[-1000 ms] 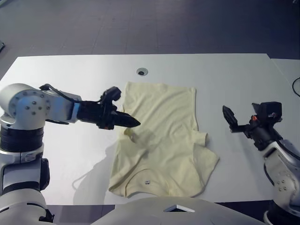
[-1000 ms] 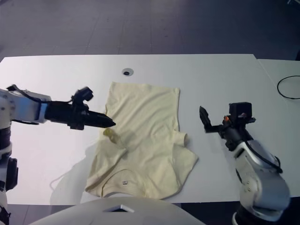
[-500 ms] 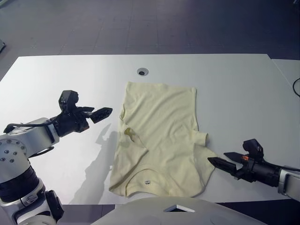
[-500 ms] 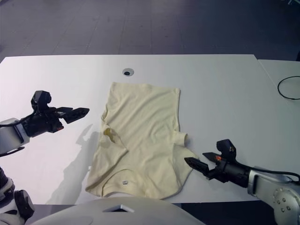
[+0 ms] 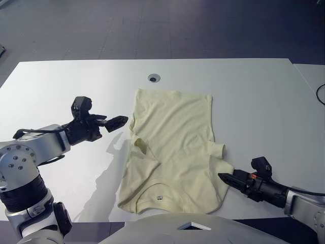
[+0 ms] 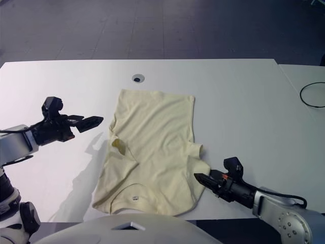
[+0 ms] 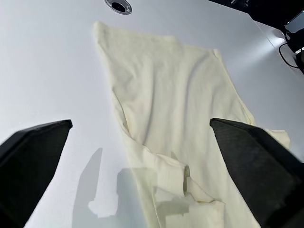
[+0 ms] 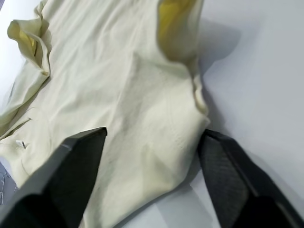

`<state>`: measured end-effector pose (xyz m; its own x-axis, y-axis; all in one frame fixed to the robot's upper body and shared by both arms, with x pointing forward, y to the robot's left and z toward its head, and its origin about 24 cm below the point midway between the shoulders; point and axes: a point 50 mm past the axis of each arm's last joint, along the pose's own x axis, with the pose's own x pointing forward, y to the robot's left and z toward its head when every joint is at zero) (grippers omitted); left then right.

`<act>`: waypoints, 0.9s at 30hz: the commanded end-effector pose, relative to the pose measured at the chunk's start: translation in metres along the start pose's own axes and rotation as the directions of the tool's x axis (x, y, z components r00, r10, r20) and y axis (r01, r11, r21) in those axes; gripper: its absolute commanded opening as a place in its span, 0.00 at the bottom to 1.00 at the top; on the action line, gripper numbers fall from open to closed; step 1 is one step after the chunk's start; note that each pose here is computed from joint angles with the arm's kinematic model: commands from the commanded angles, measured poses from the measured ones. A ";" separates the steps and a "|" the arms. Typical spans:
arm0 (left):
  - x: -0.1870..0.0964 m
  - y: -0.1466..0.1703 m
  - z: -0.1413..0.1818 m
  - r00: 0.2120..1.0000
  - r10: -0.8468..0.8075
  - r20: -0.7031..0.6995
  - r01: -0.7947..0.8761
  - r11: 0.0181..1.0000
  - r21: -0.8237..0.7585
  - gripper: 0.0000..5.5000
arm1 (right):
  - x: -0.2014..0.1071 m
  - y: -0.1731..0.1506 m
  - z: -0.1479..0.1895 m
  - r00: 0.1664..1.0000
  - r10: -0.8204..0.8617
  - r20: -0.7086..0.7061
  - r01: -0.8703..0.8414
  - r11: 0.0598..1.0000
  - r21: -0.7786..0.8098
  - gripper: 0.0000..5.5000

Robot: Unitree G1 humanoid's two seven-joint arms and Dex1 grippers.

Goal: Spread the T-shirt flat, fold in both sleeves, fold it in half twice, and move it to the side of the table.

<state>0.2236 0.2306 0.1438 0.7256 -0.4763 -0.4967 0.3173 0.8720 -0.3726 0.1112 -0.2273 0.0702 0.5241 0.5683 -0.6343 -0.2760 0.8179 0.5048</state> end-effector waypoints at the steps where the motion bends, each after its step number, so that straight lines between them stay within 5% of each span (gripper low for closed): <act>1: 0.000 0.001 0.000 1.000 0.017 0.001 -0.017 1.000 0.004 0.98 | 0.000 -0.007 -0.006 0.998 -0.035 -0.042 0.037 0.999 0.033 0.47; 15: 0.002 0.001 -0.005 0.999 0.043 0.029 -0.042 0.999 -0.025 0.98 | 0.003 -0.022 0.013 0.996 -0.082 -0.017 0.082 0.997 0.002 0.02; 27: 0.002 0.002 -0.011 0.997 0.069 0.030 -0.068 0.997 -0.042 0.98 | -0.014 -0.047 0.060 0.971 -0.206 0.120 0.213 0.976 -0.046 0.01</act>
<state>0.2210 0.2265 0.1347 0.7559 -0.4419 -0.4831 0.2696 0.8825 -0.3854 0.1577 -0.2764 0.0766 0.6338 0.3825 -0.6723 -0.1759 0.9177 0.3562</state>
